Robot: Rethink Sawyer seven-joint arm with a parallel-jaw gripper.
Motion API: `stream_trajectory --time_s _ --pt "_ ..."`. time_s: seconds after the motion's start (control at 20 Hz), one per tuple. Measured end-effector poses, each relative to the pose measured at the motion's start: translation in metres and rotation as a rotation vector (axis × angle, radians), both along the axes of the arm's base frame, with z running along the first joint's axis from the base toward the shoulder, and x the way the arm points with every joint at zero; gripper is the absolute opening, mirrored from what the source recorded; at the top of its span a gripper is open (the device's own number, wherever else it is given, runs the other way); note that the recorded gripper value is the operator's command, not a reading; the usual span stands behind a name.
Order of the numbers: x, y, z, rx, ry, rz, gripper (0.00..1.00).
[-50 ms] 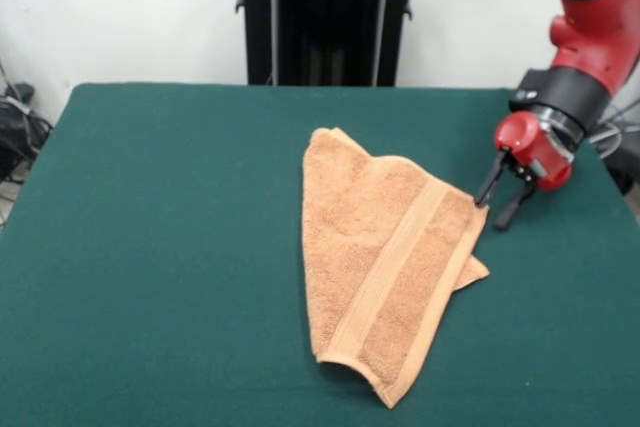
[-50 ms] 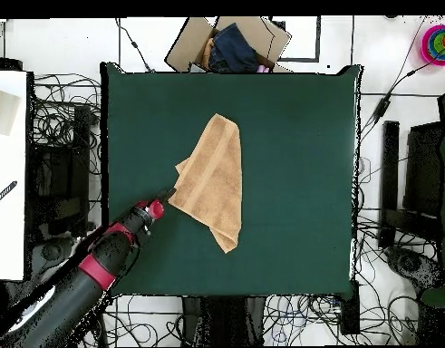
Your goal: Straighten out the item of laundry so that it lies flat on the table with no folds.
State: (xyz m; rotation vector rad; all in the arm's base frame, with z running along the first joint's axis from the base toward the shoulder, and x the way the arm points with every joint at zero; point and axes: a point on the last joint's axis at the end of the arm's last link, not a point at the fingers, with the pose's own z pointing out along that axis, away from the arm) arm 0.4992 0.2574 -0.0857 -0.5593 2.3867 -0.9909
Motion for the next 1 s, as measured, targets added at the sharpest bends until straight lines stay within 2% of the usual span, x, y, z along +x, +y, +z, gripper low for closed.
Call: stream_trajectory --time_s 0.25,0.5,0.6,0.95,1.0 --pt "0.006 -0.002 0.001 0.035 0.001 -0.023 1.00" --pt "0.016 -0.013 0.004 0.120 -0.004 -0.009 1.00" --pt "0.021 -0.021 0.005 0.180 -0.020 0.017 1.00" --pt "0.022 -0.034 0.005 0.278 -0.048 0.048 1.00" --pt "0.021 -0.039 0.005 0.315 -0.056 0.058 1.00"
